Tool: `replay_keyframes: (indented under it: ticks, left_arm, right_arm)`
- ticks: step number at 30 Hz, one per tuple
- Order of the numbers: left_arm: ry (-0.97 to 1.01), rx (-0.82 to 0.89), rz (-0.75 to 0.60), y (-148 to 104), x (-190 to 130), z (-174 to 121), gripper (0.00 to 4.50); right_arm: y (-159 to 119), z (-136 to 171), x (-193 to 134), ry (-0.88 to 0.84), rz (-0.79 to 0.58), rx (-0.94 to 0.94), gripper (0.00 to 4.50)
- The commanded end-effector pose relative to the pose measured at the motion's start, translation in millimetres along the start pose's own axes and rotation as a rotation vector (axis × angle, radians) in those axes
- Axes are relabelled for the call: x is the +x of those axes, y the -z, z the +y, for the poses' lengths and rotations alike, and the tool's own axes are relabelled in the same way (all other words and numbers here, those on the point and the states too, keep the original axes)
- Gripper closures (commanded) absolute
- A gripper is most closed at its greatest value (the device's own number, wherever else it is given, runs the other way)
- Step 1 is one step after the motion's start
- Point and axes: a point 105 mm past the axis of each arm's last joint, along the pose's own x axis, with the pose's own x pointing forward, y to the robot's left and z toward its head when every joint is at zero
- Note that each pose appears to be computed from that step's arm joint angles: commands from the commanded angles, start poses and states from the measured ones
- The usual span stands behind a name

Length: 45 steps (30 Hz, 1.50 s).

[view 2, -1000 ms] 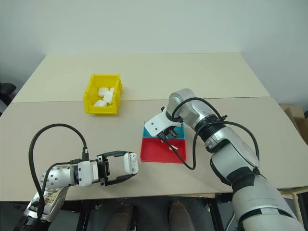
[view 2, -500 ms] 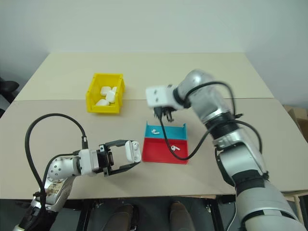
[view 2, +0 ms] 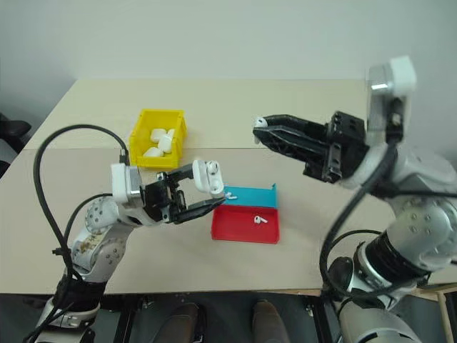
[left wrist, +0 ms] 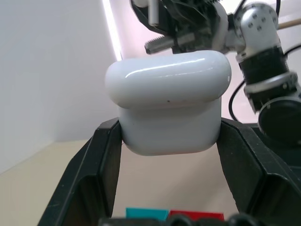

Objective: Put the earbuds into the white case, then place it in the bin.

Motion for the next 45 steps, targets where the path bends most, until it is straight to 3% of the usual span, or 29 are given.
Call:
replay_keyframes:
  ticks: [1,9,26,45]
  left_arm:
    - [0.042,0.024,-0.015,-20,0,0,1.74]
    - [0.086,0.050,-0.001,-27,-4,1,1.74]
    - [0.079,0.044,0.041,-8,-6,-6,1.74]
    - [0.081,0.064,0.029,0,-7,-8,1.74]
  right_arm:
    - [0,22,4,-0.040,-0.056,-0.001,3.66]
    - [30,29,21,-0.024,-0.028,0.102,3.66]
    - [31,27,27,-0.124,-0.003,0.046,3.66]
    - [51,26,31,-0.119,0.047,0.060,3.66]
